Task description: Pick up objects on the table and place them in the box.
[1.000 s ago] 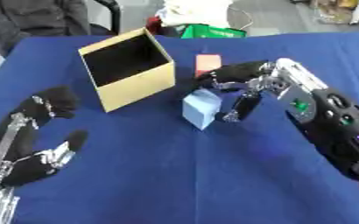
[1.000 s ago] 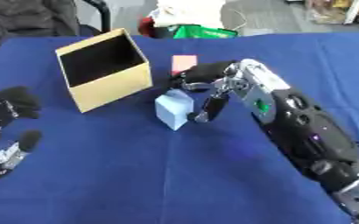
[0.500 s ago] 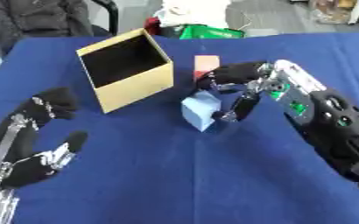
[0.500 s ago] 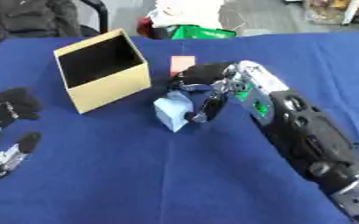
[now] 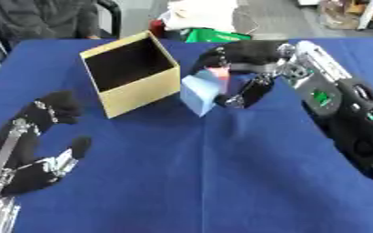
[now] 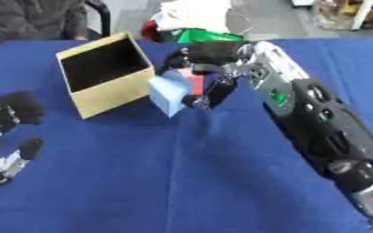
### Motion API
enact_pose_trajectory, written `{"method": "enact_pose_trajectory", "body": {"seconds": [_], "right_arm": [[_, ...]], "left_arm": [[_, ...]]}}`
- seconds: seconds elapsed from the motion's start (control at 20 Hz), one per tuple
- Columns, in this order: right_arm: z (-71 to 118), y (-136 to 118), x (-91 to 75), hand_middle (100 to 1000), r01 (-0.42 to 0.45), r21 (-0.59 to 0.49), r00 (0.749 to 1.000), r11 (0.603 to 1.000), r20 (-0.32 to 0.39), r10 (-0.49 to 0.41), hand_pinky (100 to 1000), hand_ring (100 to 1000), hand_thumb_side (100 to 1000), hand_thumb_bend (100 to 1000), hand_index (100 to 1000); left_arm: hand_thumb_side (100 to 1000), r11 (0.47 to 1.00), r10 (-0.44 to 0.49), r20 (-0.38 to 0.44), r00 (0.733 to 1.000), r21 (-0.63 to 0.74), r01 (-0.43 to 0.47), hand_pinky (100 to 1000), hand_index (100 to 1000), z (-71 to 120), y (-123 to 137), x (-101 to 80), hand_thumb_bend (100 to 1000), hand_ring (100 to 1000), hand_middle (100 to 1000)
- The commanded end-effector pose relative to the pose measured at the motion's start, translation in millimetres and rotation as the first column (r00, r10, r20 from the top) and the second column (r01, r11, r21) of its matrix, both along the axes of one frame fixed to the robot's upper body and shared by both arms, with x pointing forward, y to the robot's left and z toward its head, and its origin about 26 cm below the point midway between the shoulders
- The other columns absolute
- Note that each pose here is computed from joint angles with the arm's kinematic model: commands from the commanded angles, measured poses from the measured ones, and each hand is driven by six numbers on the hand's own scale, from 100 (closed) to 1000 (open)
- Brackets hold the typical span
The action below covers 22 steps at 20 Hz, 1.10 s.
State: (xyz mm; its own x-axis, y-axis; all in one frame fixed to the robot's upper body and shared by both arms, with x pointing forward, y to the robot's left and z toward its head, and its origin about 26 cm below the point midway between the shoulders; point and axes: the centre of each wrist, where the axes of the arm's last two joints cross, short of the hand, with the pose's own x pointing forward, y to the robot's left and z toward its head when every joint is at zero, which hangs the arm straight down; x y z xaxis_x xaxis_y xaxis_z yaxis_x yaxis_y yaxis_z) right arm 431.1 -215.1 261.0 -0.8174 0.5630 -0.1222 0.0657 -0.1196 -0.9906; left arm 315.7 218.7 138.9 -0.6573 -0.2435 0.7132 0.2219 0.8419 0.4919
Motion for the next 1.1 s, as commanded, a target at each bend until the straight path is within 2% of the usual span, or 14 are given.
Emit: {"method": "enact_pose_trajectory", "body": {"seconds": [0.05,0.3,0.35,0.75,0.9,1.1], "right_arm": [[27.8,-14.3,1.3,512,0.064,0.093,0.994,0.994,0.080,-0.072,889,900,128,155,867],[34.2,-23.7,10.7,512,0.126,0.156,0.981,0.980,0.126,-0.146,890,901,114,117,866],[34.0,-26.0,13.1,513,0.142,0.157,0.978,0.977,0.127,-0.163,890,901,137,131,866],[20.3,-38.1,34.6,522,0.246,0.153,0.962,0.957,0.079,-0.260,889,911,156,102,865],[23.5,-34.8,38.8,553,0.246,0.180,0.959,0.952,0.098,-0.266,889,914,162,100,874],[26.3,-19.3,37.9,597,0.204,0.192,0.960,0.960,0.151,-0.235,887,912,171,100,894]], "left_arm": [[449,0.999,-0.044,0.035,0.998,0.005,0.044,695,863,10.7,-7.1,0.4,501,716,681],[451,0.994,-0.105,0.054,0.993,0.008,0.104,695,862,18.1,-18.4,1.9,491,716,681],[445,0.993,-0.117,0.061,0.991,0.007,0.117,695,862,20.3,-20.9,2.2,503,716,681],[446,0.979,-0.206,0.091,0.974,0.006,0.206,695,862,31.6,-37.8,2.2,506,715,679],[449,0.976,-0.218,0.087,0.972,0.005,0.218,694,862,31.5,-39.6,2.0,504,715,678],[450,0.974,-0.226,0.090,0.970,0.001,0.226,694,862,32.4,-41.2,1.8,505,714,677]]}}
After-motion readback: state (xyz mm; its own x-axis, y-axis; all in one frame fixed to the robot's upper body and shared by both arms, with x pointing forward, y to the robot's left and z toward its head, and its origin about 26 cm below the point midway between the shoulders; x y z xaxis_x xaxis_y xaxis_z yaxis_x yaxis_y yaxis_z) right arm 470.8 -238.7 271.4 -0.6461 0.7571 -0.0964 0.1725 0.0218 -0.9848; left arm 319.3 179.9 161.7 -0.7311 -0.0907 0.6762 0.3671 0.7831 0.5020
